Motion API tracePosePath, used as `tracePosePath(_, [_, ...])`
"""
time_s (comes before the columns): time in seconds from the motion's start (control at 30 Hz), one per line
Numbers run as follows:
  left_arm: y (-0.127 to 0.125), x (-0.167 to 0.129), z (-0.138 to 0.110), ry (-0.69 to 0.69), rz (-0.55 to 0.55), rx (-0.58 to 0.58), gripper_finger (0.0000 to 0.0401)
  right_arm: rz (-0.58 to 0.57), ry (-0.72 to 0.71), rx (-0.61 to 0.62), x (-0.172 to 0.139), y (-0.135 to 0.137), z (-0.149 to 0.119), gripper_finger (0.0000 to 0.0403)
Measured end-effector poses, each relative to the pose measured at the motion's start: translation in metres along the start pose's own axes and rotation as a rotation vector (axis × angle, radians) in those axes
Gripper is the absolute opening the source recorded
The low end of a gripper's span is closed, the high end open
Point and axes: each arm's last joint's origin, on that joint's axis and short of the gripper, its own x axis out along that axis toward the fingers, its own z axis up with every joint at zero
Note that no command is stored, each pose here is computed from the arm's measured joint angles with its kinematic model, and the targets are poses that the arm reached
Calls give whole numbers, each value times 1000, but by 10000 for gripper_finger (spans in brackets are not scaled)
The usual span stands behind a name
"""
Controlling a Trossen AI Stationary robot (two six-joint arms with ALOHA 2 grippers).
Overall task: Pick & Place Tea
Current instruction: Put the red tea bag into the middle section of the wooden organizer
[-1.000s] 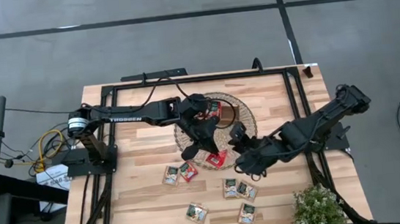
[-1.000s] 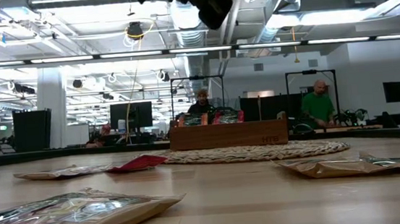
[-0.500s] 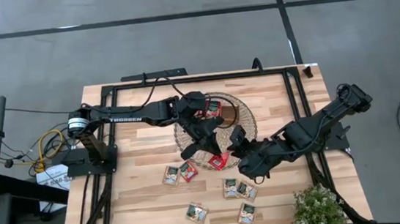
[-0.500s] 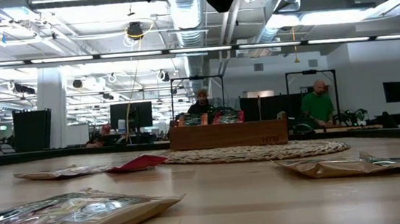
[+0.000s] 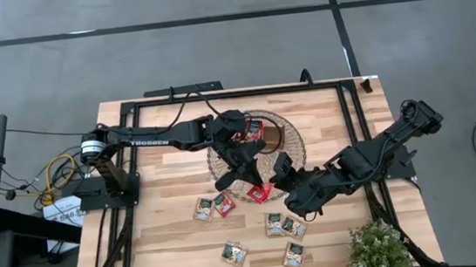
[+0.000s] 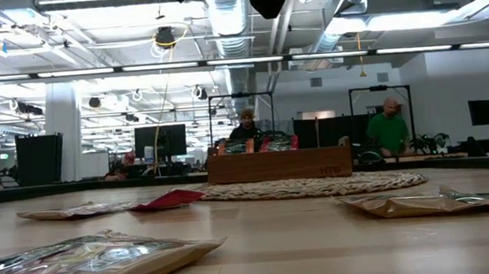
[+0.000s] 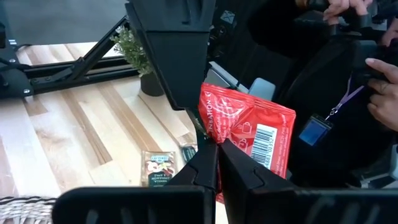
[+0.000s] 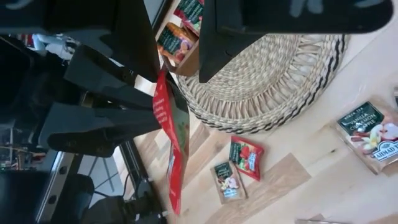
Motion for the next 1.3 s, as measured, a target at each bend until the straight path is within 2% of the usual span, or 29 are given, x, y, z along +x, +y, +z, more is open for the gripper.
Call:
tracePosePath(0.37, [2, 0, 0, 2, 45, 3, 0, -18, -41, -14, -1, -1, 5, 97])
tracePosePath(0.47, [1, 0, 0, 1, 45, 4, 0, 2, -57, -14, -1, -1, 5, 78])
tracePosePath(0.6, [2, 0, 0, 0, 46, 5, 0, 32, -50, -16, 2, -2, 1, 14])
tracePosePath(0.7, [2, 0, -1, 2, 50, -1, 0, 49, -47, 2, 4, -3, -2, 4])
tracePosePath(0.9, [4, 1, -1, 10, 132, -80, 4, 54, -37, 1, 4, -3, -3, 0])
tracePosePath(1.0, [3, 2, -1, 12, 144, -84, 26, 54, -38, 3, 4, -4, -3, 0])
tracePosePath(1.1, [3, 4, -1, 13, 188, -101, 67, 55, -42, 6, 4, -4, -3, 0])
tracePosePath(1.3, [4, 4, -3, 41, 335, -119, 152, 63, -27, 33, 4, -3, -4, 0])
